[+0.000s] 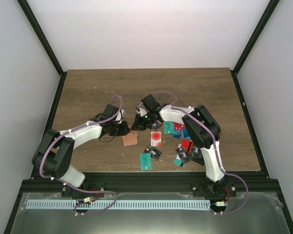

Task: Put the credit cards into the card holder
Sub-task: Close the card holder at the center of the board.

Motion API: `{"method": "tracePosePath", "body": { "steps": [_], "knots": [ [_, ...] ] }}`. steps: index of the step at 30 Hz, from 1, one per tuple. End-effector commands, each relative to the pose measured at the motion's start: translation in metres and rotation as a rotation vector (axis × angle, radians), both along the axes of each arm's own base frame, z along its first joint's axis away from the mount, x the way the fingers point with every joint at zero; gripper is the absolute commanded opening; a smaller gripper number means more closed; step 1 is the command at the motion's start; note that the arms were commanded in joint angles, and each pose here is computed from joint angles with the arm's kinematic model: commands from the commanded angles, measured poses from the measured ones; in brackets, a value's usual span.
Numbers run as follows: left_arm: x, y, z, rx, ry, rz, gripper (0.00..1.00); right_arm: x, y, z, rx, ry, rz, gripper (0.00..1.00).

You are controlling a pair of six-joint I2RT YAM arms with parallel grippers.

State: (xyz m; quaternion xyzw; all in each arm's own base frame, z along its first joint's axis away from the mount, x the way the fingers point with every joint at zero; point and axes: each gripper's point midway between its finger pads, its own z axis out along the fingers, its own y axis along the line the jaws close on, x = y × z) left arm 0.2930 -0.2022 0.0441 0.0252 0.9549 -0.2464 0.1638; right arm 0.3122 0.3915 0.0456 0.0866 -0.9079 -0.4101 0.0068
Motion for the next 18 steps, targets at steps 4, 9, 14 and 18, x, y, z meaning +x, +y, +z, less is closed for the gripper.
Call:
{"method": "tracePosePath", "body": {
  "steps": [4, 9, 14, 18],
  "knots": [
    [-0.004, -0.011, 0.021, -0.099, -0.011, 0.011, 0.28, 0.002, -0.005, -0.018, -0.03, 0.01, -0.001, 0.01],
    [-0.004, -0.017, 0.019, -0.13, 0.009, 0.0, 0.32, 0.002, -0.006, -0.019, -0.029, 0.013, -0.003, 0.01],
    [-0.007, -0.02, 0.008, -0.132, 0.04, -0.01, 0.32, 0.001, -0.008, -0.02, -0.03, 0.016, -0.004, 0.01],
    [-0.008, -0.024, 0.003, -0.138, 0.057, -0.021, 0.3, 0.0, -0.008, -0.02, -0.03, 0.014, -0.001, 0.01]
  ]
}}
